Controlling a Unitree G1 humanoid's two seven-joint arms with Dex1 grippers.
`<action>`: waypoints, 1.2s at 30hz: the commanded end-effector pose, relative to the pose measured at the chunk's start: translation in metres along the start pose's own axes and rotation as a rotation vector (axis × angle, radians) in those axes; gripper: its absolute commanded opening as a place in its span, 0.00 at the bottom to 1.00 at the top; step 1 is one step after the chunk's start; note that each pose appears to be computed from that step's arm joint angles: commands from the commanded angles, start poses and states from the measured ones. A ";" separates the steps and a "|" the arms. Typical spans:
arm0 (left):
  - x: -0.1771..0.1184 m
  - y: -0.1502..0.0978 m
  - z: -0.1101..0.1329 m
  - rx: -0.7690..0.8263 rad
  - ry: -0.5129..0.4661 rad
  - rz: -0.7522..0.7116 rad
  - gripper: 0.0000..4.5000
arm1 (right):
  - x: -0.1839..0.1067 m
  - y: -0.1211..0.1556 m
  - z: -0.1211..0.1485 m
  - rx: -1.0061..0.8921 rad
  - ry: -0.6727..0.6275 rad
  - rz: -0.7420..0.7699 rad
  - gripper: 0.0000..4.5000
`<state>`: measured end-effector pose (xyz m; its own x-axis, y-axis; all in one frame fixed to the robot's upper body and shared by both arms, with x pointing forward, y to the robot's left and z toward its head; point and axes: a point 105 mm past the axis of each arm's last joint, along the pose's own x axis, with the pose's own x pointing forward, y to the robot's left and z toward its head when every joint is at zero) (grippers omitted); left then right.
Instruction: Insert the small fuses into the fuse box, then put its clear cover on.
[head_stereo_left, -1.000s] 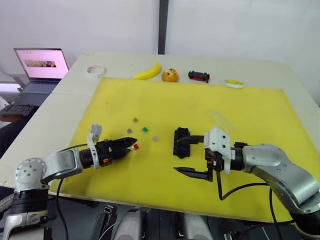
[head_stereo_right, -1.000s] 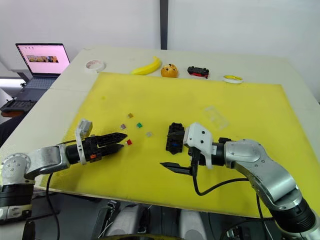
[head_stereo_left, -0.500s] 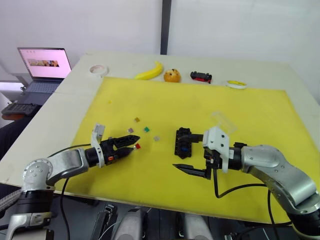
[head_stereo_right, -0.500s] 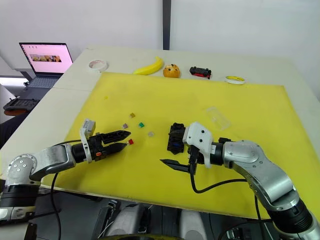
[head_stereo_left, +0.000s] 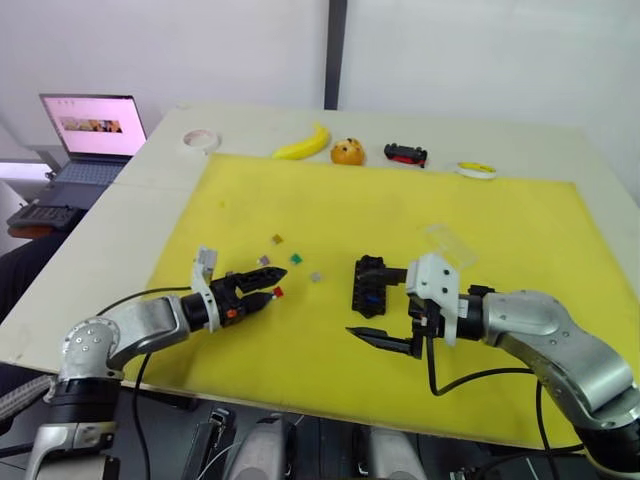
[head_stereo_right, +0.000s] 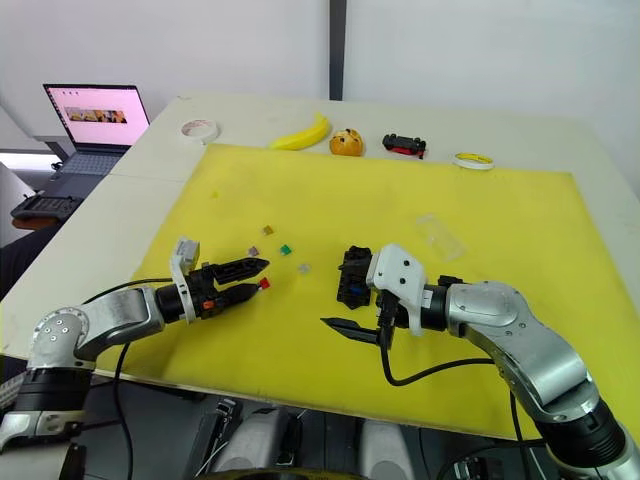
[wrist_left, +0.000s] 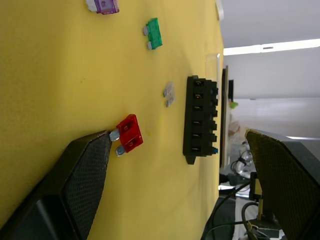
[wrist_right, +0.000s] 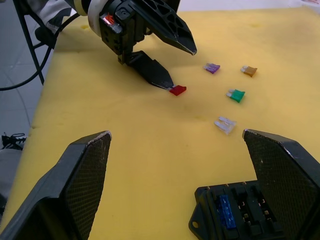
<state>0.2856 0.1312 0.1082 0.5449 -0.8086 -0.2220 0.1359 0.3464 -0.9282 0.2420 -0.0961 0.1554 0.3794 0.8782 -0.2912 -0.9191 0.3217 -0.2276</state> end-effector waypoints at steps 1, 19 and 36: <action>0.011 0.006 -0.013 0.000 0.053 0.022 1.00 | -0.002 -0.003 0.010 -0.029 -0.027 -0.017 1.00; 0.010 0.014 -0.011 0.005 0.052 0.048 0.88 | -0.003 -0.005 0.009 -0.019 -0.023 -0.029 1.00; 0.013 0.014 -0.015 0.011 0.057 0.051 0.46 | -0.004 -0.006 0.010 -0.019 -0.023 -0.035 1.00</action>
<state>0.2868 0.1230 0.0963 0.5262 -0.8088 -0.2628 0.1371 0.3856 -0.9124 0.2437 -0.0980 0.1540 0.3945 0.8685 -0.3001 -0.9148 0.3403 -0.2176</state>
